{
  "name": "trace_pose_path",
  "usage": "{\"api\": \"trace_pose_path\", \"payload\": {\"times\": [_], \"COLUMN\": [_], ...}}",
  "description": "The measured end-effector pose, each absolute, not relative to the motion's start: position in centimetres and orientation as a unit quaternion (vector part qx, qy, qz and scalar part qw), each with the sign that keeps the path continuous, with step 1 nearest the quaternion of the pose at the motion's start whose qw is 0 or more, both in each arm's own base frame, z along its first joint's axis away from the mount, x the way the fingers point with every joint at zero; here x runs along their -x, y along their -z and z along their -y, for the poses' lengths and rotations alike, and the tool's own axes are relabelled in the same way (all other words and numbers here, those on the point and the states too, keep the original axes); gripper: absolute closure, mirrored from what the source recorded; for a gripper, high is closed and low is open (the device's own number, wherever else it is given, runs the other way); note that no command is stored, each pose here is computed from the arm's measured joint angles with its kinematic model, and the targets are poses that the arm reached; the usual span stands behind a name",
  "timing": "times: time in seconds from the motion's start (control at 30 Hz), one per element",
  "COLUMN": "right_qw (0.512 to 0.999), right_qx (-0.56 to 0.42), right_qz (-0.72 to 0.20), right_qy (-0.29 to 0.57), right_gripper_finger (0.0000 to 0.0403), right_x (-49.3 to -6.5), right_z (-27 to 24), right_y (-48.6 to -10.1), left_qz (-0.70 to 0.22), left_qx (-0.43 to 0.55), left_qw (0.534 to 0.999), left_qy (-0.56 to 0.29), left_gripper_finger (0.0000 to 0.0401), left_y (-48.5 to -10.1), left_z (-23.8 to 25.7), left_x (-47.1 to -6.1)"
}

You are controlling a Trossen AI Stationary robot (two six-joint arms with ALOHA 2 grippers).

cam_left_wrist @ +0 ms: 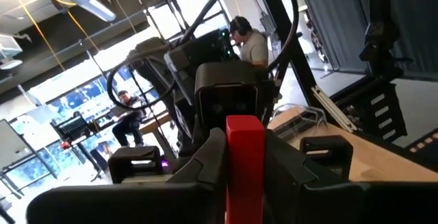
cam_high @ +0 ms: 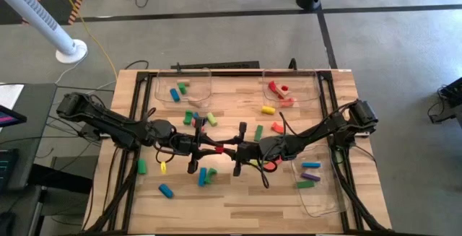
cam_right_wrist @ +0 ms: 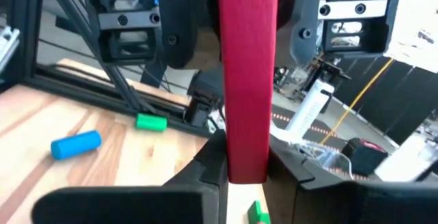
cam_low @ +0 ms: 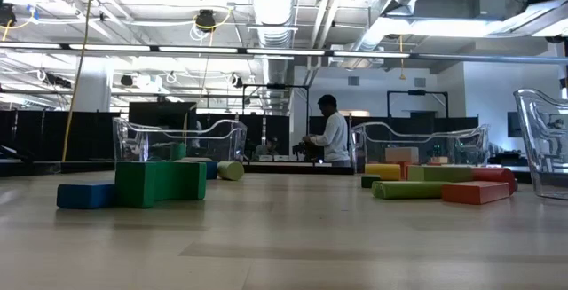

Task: Sort blocks by size
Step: Put the red rectangular block into the top right transparent bin

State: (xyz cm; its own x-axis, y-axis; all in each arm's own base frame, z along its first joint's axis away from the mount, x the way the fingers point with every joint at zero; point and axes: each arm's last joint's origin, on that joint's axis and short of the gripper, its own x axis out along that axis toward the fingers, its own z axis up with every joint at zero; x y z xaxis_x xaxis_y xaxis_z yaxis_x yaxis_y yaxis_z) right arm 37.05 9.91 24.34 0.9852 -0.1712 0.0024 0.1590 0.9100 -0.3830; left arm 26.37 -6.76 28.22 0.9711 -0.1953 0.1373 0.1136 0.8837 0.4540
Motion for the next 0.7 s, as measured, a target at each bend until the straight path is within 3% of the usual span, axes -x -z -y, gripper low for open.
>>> {"api": "trace_pose_path", "payload": {"times": [0.27, 0.43, 0.7], "right_qw": [0.980, 0.975, 0.950], "right_qx": [0.168, 0.142, 0.055], "right_qz": [-0.070, -0.150, -0.296], "right_qy": [0.080, 0.080, 0.079], "right_gripper_finger": [0.0318, 0.0318, 0.0318], "right_x": [-35.4, -33.2, -27.2], "right_z": [-10.4, -10.8, -11.8], "right_y": [-25.6, -26.0, -26.7], "left_qz": [0.054, 0.037, -0.077], "left_qx": [-0.219, -0.203, -0.157], "left_qw": [0.972, 0.975, 0.980], "left_qy": [0.073, 0.077, 0.098], "left_gripper_finger": [0.0275, 0.0236, 0.0215], "left_y": [-28.0, -28.6, -28.0], "left_z": [6.6, 6.3, 6.0], "left_x": [-26.0, -24.9, -22.6]}}
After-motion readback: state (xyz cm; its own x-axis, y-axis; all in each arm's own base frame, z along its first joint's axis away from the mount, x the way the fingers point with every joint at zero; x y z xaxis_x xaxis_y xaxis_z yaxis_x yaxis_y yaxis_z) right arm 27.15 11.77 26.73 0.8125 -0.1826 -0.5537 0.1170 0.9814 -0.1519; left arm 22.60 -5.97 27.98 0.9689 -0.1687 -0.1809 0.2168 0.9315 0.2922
